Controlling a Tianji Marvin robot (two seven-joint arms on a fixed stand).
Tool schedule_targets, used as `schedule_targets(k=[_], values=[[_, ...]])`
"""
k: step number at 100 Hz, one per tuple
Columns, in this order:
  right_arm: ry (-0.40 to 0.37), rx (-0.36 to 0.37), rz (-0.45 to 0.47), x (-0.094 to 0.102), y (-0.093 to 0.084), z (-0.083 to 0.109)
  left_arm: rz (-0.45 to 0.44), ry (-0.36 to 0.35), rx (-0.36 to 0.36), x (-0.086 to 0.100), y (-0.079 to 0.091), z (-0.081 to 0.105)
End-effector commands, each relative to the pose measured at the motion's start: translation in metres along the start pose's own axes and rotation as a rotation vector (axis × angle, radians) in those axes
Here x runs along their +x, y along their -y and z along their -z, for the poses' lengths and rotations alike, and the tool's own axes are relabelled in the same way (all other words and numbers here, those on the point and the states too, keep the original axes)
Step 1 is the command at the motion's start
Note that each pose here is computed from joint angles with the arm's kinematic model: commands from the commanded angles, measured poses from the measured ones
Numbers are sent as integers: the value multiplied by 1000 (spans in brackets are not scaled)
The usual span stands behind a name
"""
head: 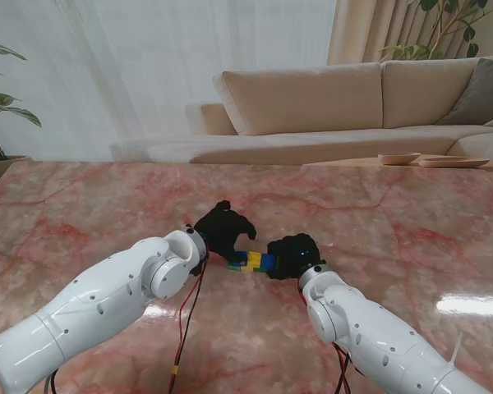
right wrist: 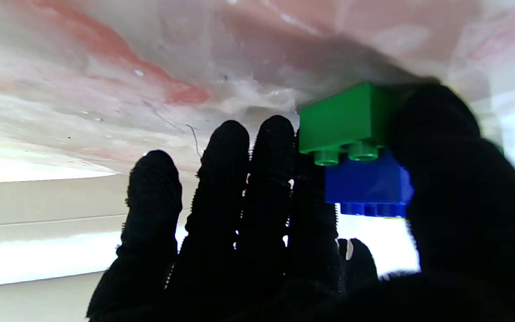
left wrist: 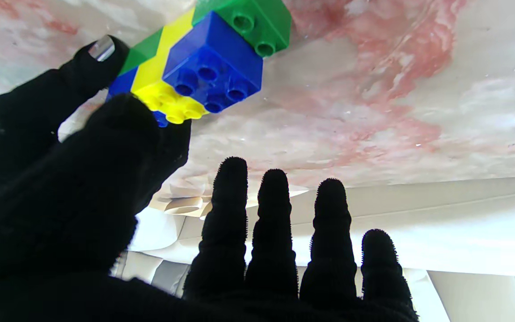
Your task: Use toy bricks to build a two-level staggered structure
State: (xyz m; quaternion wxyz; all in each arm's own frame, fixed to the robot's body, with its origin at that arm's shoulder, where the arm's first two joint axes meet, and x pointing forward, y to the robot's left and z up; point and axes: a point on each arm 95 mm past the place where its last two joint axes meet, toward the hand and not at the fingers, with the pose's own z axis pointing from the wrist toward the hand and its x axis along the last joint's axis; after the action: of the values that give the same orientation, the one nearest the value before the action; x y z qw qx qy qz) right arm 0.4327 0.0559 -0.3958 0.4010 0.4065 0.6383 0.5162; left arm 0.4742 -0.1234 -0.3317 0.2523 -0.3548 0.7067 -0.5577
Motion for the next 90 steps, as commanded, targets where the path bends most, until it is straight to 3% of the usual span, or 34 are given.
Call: schedule_targets(k=[1, 39, 90], values=[[4, 31, -1, 1, 8, 4, -7, 7, -3, -2, -1, 4], [1, 29, 1, 1, 8, 4, 41, 72, 63, -6, -2, 14], [2, 31, -2, 2, 8, 4, 19, 60, 46, -1, -15, -5]])
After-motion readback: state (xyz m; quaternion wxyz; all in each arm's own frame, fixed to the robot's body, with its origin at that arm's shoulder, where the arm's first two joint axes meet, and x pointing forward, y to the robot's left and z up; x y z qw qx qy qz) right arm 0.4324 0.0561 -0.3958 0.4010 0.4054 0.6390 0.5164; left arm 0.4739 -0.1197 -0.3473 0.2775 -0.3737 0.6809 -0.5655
